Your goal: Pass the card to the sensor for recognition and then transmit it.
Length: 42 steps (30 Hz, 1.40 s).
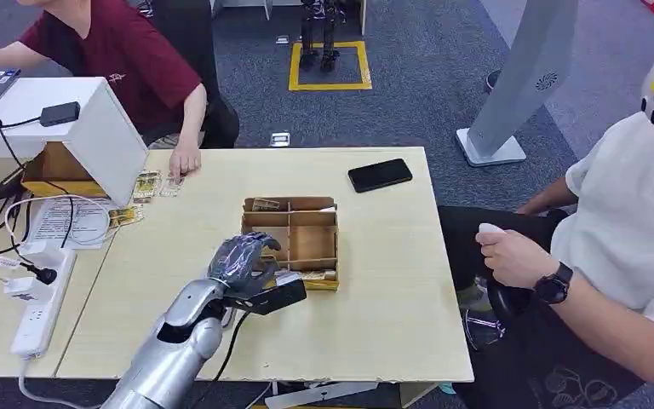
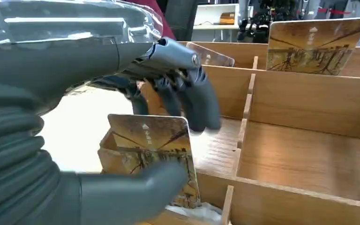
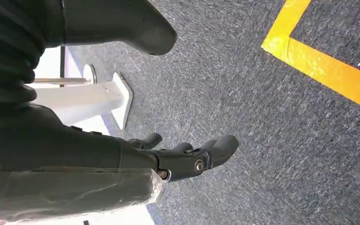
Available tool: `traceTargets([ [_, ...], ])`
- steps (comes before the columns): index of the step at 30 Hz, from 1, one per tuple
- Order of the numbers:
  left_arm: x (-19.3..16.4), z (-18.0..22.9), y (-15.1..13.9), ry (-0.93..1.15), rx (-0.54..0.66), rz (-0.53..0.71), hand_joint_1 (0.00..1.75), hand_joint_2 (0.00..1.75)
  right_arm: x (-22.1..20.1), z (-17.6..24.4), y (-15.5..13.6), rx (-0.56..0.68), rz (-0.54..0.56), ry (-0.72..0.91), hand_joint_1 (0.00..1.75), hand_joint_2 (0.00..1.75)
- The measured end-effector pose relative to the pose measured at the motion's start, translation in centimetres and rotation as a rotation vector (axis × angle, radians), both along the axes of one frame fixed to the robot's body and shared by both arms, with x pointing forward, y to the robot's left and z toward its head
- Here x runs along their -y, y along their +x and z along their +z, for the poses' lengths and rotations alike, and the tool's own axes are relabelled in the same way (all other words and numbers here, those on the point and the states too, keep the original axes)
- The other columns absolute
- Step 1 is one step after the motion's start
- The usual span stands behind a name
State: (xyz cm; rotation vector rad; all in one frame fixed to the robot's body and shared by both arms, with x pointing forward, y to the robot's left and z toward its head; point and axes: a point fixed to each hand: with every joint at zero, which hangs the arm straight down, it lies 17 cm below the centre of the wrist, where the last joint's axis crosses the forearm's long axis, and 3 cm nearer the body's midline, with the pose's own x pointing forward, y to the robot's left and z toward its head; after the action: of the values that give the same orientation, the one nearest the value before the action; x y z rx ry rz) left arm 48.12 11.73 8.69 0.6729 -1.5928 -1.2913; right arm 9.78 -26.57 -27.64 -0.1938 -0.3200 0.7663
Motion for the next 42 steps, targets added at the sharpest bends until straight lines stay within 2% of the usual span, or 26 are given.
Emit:
traceTargets([
  [30,0.1,0.1,0.1,-0.016,-0.002,-0.011,1.75,1.75,-0.1,0.0,0.1,0.004,0.002,0.004,0.00,1.75],
  [42,0.2,6.5,2.6,0.001,0.104,-0.065,1.75,1.75,-0.1,0.0,0.1,0.006,0.002,0.006,0.00,1.75],
])
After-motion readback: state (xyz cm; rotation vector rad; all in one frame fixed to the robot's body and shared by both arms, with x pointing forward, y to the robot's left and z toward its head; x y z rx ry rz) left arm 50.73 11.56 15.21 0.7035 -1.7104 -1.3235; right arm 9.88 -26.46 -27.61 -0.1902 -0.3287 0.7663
